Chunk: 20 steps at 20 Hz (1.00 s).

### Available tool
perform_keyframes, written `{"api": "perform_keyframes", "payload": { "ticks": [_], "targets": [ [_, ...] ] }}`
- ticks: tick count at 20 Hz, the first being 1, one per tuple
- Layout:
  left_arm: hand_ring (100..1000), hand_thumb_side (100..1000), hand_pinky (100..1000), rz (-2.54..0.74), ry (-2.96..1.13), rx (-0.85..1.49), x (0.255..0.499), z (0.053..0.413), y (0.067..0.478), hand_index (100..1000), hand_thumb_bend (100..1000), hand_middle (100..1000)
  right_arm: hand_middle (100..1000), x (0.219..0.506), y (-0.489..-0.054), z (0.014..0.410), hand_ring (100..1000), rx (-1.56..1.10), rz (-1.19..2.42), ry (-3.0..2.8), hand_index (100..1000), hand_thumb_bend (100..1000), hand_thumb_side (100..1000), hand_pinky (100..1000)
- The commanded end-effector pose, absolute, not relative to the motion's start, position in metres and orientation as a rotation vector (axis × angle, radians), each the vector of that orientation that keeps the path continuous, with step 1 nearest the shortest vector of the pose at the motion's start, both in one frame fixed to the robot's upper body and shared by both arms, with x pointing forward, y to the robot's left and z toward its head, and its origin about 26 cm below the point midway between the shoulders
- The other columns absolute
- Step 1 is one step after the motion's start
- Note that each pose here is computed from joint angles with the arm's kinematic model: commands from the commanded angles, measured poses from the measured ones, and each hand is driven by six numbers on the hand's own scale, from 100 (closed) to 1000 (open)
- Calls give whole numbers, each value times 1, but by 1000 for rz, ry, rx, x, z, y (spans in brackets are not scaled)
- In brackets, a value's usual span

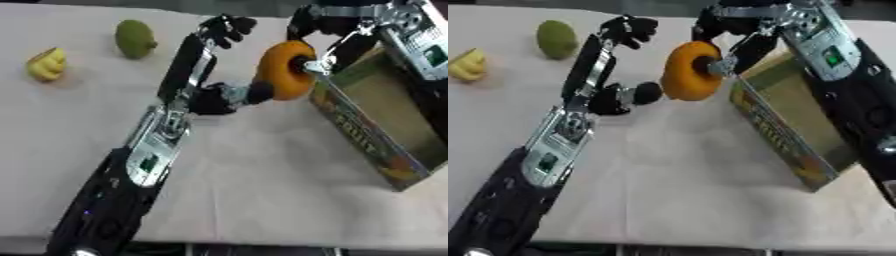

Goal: Pick up the objects with one hand, pass them to the other hand, and then place them into the box on the other side of the table.

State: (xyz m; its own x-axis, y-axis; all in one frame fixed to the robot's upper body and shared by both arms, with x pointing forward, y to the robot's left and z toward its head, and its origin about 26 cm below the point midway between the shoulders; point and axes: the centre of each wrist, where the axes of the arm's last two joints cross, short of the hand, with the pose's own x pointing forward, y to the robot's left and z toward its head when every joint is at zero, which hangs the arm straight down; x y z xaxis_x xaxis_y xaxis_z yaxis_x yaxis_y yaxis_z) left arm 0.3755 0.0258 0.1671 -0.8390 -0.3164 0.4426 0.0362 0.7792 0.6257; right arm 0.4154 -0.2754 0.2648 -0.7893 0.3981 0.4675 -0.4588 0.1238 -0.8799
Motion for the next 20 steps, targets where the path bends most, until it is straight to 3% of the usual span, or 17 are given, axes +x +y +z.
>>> {"api": "perform_keyframes", "payload": {
  "ticks": [1,9,15,20],
  "targets": [
    [669,1000,651,-844,-2443,246,378,175,39,804,1000,653,261,411,-292,282,326,-23,1776,-1774,339,100,180,623],
    [660,1000,649,-787,-2260,464,395,149,113,785,1000,645,257,403,-328,292,319,-123,1682,-1790,334,100,172,623],
    [673,992,673,-826,-2142,673,397,154,170,781,887,637,255,384,-363,303,314,-233,1573,-1846,332,100,154,626],
    [682,1000,687,-832,-2080,793,390,169,208,789,886,642,254,365,-388,312,305,-330,1450,-1906,332,100,134,624]
  ]
}}
